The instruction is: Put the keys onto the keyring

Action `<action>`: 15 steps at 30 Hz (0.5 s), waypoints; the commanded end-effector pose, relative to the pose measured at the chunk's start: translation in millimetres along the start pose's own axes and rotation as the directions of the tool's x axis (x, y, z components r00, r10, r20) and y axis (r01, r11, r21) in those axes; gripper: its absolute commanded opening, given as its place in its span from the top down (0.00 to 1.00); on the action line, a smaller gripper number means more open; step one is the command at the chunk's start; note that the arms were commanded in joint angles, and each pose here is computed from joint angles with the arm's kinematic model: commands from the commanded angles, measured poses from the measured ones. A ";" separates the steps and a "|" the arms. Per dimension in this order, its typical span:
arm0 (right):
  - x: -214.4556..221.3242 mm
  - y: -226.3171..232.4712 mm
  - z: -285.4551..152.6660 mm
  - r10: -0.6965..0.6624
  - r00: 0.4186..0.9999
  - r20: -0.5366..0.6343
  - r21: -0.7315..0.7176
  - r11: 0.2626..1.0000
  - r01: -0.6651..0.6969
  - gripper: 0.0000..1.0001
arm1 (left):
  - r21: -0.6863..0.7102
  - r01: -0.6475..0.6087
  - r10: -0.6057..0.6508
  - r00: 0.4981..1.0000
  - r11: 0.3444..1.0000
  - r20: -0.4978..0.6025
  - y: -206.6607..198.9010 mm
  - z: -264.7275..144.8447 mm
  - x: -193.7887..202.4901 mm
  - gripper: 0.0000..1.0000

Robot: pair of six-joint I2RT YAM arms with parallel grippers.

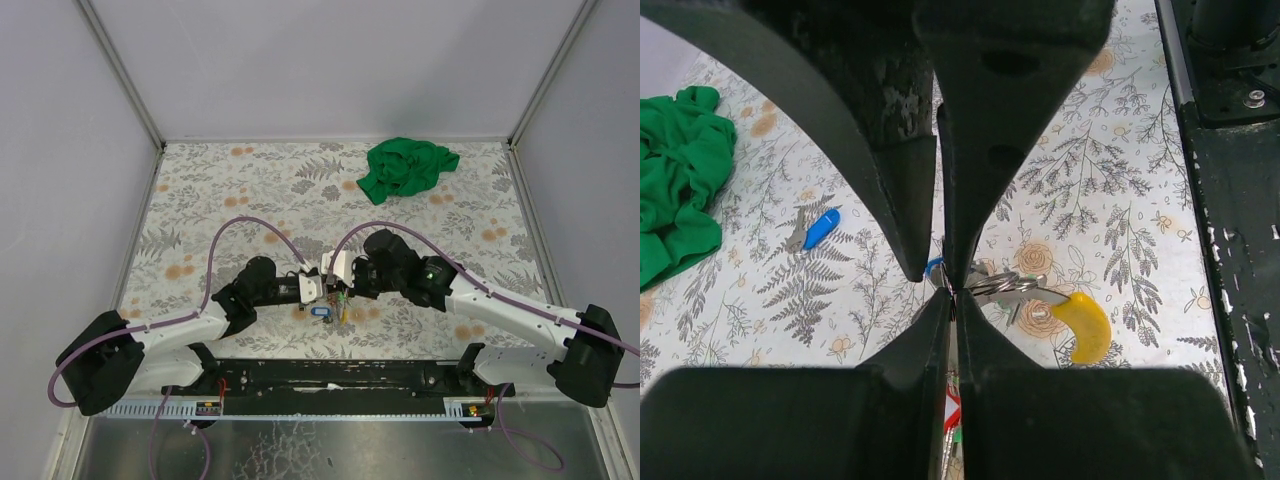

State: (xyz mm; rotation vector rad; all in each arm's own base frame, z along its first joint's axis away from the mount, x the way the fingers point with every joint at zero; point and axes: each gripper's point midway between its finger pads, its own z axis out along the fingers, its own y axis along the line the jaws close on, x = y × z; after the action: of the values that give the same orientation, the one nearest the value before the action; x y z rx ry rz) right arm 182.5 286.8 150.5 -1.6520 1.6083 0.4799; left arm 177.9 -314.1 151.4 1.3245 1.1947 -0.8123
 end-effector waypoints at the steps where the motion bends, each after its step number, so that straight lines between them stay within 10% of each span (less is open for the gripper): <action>1: -41.3 -4.7 -6.9 -0.119 0.983 0.142 0.042 0.993 0.114 0.74 | -0.073 0.007 -0.004 0.999 0.997 0.047 16.1 -0.4 -9.9 1.00; 15: -28.1 -5.4 -32.5 -0.106 0.984 0.142 0.126 0.988 0.088 0.49 | -0.086 0.029 -0.025 0.999 0.996 0.045 21.5 -3.2 -2.4 1.00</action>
State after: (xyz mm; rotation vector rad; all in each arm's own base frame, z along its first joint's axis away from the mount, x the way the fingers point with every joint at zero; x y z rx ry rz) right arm 171.0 284.6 195.2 -1.5853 1.4204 0.4827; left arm 193.6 -307.6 143.2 1.2623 1.2658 -0.7964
